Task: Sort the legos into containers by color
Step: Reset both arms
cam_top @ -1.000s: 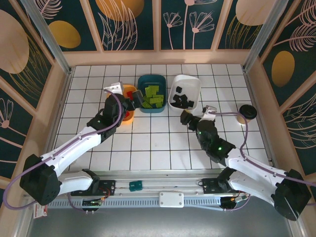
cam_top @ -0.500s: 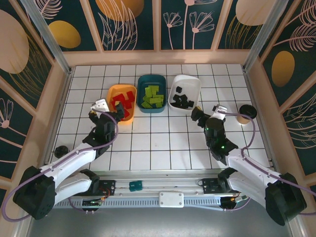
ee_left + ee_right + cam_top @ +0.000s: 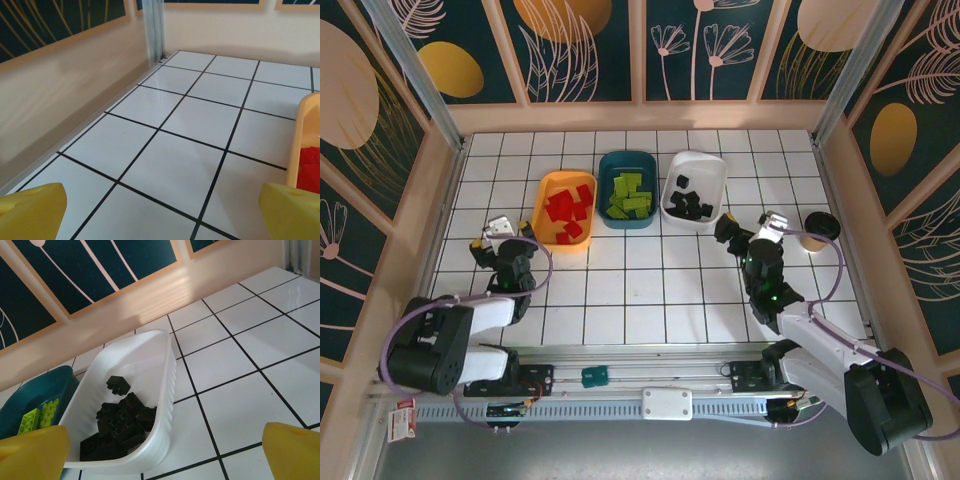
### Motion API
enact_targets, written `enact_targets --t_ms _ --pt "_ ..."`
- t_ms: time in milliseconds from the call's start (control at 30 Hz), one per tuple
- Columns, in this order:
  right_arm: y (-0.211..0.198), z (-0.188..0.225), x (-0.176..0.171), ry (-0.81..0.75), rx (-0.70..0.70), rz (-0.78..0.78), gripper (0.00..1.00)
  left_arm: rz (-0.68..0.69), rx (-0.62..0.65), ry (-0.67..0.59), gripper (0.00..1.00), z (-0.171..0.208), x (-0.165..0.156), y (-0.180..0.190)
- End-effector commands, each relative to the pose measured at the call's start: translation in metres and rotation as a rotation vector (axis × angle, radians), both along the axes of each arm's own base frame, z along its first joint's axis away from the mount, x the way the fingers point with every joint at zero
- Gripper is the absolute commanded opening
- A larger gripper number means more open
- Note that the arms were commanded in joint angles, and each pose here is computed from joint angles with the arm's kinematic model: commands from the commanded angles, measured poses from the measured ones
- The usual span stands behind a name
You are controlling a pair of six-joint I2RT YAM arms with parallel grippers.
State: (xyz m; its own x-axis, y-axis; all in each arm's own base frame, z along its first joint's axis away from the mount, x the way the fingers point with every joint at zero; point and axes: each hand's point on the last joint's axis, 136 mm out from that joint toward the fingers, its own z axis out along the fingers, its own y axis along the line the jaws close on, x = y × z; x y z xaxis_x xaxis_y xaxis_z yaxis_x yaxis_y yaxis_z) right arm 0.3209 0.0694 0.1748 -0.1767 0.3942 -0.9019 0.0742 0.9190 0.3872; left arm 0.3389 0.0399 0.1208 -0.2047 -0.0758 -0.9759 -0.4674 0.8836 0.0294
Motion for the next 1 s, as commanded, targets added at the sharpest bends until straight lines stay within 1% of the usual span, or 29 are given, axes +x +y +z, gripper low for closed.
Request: enact_targets --t_ms 0,167,300,367,400,467,500,567,600,667,733,800,900,967 --pt "0.000 0.005 0.002 -0.037 -0.027 0.018 0.99 -0.107 0.028 -0.104 0.98 0.032 0.030 -0.012" --pt "-0.003 0.001 0.003 -0.032 -0.064 0.020 0.99 -0.132 0.046 -0.155 0.98 0.030 0.031 -0.012" --pt "-0.002 -0.003 0.003 -0.033 -0.060 0.040 0.99 -0.250 -0.039 -0.077 0.98 0.016 0.053 -0.013" --pt "0.000 -0.003 0.003 -0.037 -0.053 0.053 0.99 -0.318 -0.046 -0.075 0.98 0.014 0.054 -0.021" --pt "0.001 -0.003 0.003 -0.041 -0.053 0.057 0.99 -0.323 -0.045 -0.084 0.98 0.015 0.052 -0.021" --pt "0.002 -0.002 0.002 -0.058 -0.056 0.069 0.99 -0.323 -0.031 -0.153 0.99 0.015 0.033 -0.020" --pt "0.002 -0.001 0.001 -0.069 -0.060 0.072 0.99 -0.309 -0.017 -0.214 0.99 0.024 0.027 -0.018" --pt "0.003 0.001 0.000 -0.083 -0.069 0.079 0.99 -0.261 -0.043 -0.140 0.99 0.014 0.035 -0.011" --pt "0.002 0.002 -0.001 -0.090 -0.069 0.079 0.99 -0.253 -0.038 -0.172 0.99 0.018 0.032 -0.010" --pt "0.004 0.002 -0.001 -0.097 -0.066 0.088 0.99 -0.171 -0.056 -0.177 0.99 0.017 0.027 0.003" --pt "0.003 0.003 0.001 -0.092 -0.070 0.078 0.99 -0.168 -0.055 -0.177 0.99 0.018 0.028 0.004" --pt "-0.007 0.004 0.005 -0.070 -0.072 0.014 0.99 -0.170 -0.052 -0.181 0.99 0.018 0.028 0.003" --pt "-0.009 0.011 0.011 -0.070 -0.160 0.006 0.99 -0.172 -0.053 -0.178 0.99 0.018 0.027 0.003" --pt "-0.022 0.012 0.013 -0.063 -0.218 -0.063 0.99 -0.171 -0.053 -0.178 0.99 0.017 0.027 0.003"
